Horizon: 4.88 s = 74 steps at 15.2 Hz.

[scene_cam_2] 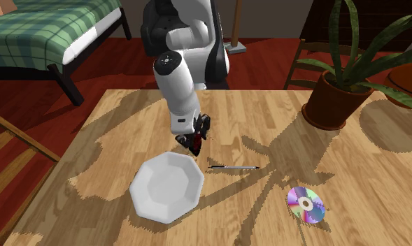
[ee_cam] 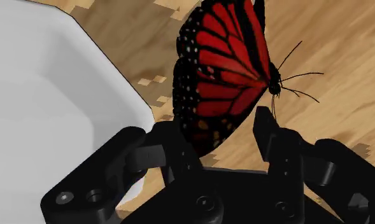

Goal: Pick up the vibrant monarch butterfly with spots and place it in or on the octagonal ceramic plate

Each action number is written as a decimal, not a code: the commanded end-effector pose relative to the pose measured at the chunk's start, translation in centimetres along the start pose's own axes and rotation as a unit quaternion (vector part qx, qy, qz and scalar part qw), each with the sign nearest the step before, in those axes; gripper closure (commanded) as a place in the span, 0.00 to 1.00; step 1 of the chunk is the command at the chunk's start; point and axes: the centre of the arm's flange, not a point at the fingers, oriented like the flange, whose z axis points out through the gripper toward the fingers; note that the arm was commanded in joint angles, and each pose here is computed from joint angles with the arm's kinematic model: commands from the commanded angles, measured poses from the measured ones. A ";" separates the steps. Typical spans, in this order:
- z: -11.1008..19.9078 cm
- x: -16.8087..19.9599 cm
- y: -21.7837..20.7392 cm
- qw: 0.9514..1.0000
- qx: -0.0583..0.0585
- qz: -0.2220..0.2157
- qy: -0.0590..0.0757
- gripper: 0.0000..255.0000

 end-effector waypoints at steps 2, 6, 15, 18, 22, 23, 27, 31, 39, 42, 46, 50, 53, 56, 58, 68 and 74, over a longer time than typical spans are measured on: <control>-1.5 0.1 -0.3 1.000 0.002 0.000 -0.002 1.00; -2.6 0.2 -0.4 1.000 0.001 0.000 -0.001 1.00; -2.7 -11.2 -0.3 0.983 -0.033 -0.180 0.024 0.00; -1.7 -11.8 -0.1 0.981 -0.036 -0.191 0.025 0.00; 0.5 -11.7 0.0 0.981 -0.036 -0.191 0.025 0.00; 1.0 -11.6 0.0 0.981 -0.036 -0.191 0.025 0.00; 1.3 -11.6 0.0 0.981 -0.036 -0.191 0.025 0.00; 1.3 -11.6 0.0 0.981 -0.036 -0.191 0.025 0.00; 1.3 -11.5 0.2 0.981 -0.036 -0.191 0.025 1.00; 0.8 -11.6 0.0 0.981 -0.036 -0.191 0.025 1.00; -1.3 -11.4 -0.4 0.981 -0.036 -0.191 0.025 1.00; -3.4 -11.3 -0.8 0.981 -0.036 -0.191 0.025 1.00; -4.9 -11.2 -1.1 0.981 -0.036 -0.191 0.025 1.00; -6.5 -11.1 -1.3 0.981 -0.036 -0.191 0.025 1.00; -7.1 -11.0 -1.4 0.981 -0.036 -0.191 0.025 1.00; -8.0 -5.1 10.3 0.981 -0.036 -0.191 0.025 1.00; -7.9 -2.1 16.6 0.981 -0.036 -0.191 0.025 1.00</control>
